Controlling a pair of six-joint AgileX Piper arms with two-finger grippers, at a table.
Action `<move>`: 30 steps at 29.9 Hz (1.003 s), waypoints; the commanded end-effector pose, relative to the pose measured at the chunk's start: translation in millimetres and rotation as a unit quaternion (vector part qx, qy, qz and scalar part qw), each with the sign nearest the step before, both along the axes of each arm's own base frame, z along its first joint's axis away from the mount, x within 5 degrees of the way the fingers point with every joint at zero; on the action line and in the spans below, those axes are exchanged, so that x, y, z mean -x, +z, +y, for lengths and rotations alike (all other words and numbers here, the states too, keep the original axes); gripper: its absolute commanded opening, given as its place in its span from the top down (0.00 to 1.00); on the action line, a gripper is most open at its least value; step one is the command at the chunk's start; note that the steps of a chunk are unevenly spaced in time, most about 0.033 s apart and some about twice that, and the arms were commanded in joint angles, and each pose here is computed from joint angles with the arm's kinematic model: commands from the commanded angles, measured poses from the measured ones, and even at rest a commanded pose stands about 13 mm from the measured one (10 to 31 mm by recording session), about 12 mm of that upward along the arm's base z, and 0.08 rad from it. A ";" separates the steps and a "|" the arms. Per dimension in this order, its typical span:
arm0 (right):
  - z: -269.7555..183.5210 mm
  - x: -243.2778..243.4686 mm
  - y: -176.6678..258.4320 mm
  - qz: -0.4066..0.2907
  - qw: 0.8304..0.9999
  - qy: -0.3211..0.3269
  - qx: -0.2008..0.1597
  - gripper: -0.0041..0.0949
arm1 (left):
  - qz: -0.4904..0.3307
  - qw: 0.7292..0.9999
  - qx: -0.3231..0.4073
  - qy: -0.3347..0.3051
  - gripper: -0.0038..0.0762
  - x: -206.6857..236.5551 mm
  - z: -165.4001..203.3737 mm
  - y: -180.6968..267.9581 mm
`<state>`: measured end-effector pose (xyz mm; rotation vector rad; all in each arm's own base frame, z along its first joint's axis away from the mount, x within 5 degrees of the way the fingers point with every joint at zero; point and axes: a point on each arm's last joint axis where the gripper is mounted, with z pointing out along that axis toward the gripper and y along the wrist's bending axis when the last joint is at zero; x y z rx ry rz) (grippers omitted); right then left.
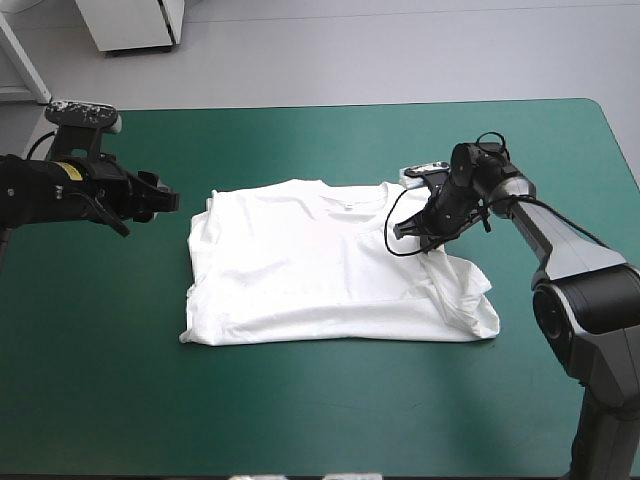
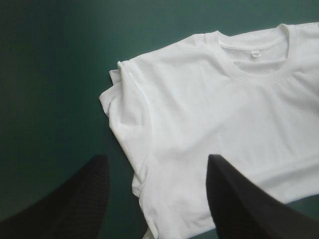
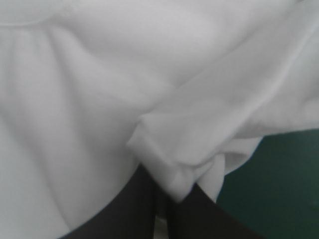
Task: Fold the cloth
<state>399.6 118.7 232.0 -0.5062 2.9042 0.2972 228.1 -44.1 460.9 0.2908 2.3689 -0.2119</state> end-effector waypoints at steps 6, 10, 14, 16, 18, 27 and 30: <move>-3.2 -3.9 20.4 -0.036 0.999 0.012 0.010 0.94 | -0.052 0.999 0.011 -0.009 0.43 13.2 -0.6 19.7; -3.8 -2.8 32.9 -0.026 0.999 0.021 0.016 0.78 | -0.053 0.999 0.008 -0.009 0.43 18.4 0.6 21.5; -6.3 0.9 53.3 -0.042 0.999 0.021 0.022 0.61 | -0.054 0.999 -0.001 -0.007 0.43 28.1 3.3 24.7; -9.6 6.9 67.9 -0.058 0.998 0.022 0.029 0.55 | -0.056 0.998 -0.020 0.005 0.43 36.9 7.8 27.2; -15.2 14.4 83.3 -0.077 0.996 0.013 0.043 0.53 | -0.059 0.997 -0.045 0.030 0.43 45.9 12.5 29.8; -55.6 88.4 153.7 -0.157 0.985 -0.036 0.055 0.52 | -0.013 0.996 -0.080 0.032 0.43 57.6 10.3 -6.0; -65.0 121.1 163.0 -0.172 0.982 -0.044 0.066 0.52 | 0.028 0.995 -0.091 0.033 0.43 55.1 10.1 -29.9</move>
